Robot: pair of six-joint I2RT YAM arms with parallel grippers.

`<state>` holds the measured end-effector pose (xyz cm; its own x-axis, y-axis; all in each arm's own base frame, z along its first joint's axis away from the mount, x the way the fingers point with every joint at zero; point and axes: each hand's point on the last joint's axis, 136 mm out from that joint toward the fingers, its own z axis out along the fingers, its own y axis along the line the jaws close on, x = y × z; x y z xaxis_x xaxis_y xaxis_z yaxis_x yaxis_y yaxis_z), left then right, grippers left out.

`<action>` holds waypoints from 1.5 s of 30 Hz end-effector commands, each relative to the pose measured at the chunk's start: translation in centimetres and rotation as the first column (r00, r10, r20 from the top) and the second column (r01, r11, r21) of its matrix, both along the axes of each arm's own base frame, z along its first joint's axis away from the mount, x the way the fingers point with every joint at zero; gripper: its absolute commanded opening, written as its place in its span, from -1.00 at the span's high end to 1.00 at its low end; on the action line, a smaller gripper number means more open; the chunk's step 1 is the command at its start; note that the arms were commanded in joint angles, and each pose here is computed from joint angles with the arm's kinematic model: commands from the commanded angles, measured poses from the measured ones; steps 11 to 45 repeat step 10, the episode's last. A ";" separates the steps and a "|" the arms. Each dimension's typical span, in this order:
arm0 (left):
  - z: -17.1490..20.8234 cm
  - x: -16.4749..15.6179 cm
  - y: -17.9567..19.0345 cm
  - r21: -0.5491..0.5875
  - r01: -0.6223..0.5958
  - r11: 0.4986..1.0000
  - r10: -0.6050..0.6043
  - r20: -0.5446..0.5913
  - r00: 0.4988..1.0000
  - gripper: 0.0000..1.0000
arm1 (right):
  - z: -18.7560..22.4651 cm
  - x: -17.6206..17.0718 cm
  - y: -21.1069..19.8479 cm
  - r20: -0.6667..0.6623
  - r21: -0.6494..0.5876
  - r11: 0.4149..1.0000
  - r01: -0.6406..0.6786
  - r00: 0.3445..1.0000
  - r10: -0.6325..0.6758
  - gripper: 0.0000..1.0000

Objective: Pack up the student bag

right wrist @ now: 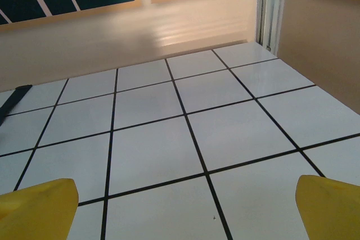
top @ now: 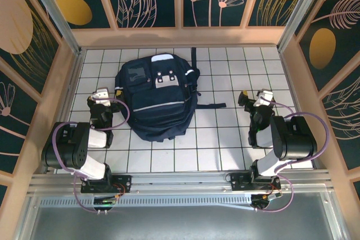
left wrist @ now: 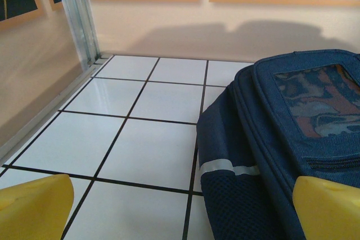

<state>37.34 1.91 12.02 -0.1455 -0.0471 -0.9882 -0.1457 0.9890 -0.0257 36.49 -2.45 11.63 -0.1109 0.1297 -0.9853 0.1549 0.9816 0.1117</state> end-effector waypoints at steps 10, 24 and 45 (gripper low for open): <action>1.7 0.4 0.1 -0.024 0.005 1.000 -0.003 0.065 0.998 -0.98 | 1.3 0.5 -0.4 0.049 -0.004 1.000 0.023 0.999 -0.023 -0.99; 1.7 0.4 0.1 -0.024 0.005 1.000 -0.003 0.065 0.998 -0.98 | 1.3 0.5 -0.4 0.049 -0.004 1.000 0.023 0.999 -0.023 -0.99; 1.7 0.4 0.1 -0.024 0.005 1.000 -0.003 0.065 0.998 -0.98 | 1.3 0.5 -0.4 0.049 -0.004 1.000 0.023 0.999 -0.023 -0.99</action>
